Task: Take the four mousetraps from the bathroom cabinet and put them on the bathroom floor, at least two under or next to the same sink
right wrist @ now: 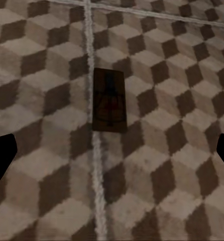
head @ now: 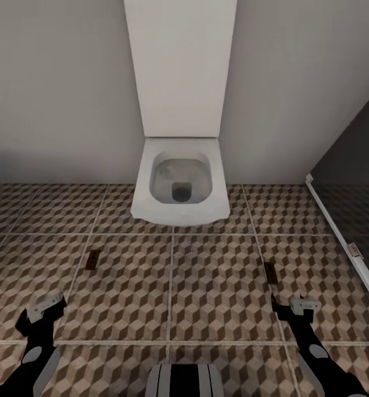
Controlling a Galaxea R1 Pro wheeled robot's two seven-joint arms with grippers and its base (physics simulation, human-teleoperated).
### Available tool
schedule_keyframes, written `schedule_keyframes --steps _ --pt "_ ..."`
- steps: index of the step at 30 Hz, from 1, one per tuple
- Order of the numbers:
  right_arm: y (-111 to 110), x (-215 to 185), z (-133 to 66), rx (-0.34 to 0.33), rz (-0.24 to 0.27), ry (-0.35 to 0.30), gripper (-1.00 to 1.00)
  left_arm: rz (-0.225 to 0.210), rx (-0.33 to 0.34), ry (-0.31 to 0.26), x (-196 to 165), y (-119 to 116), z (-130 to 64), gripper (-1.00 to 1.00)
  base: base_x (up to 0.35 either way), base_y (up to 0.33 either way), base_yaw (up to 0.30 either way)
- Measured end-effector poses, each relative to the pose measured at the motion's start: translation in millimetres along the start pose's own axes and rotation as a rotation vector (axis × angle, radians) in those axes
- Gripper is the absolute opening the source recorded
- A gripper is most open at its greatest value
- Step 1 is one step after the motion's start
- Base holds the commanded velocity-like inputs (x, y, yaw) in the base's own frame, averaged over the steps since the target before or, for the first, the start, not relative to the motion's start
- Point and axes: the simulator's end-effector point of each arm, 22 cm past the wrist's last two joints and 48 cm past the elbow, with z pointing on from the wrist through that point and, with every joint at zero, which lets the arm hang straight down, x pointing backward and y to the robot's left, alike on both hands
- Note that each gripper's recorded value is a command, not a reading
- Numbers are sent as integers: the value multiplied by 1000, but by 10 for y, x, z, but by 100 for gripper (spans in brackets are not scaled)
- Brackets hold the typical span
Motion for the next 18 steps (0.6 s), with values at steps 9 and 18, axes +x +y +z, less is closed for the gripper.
schedule_keyframes --steps 9,18 --pt "0 405 -190 -26 -6 100 100 38 38 121 514 97 -184 100 0 0 0" --pt "-29 818 -437 -45 -12 205 100 67 53 223 917 231 -403 100 0 0 0"
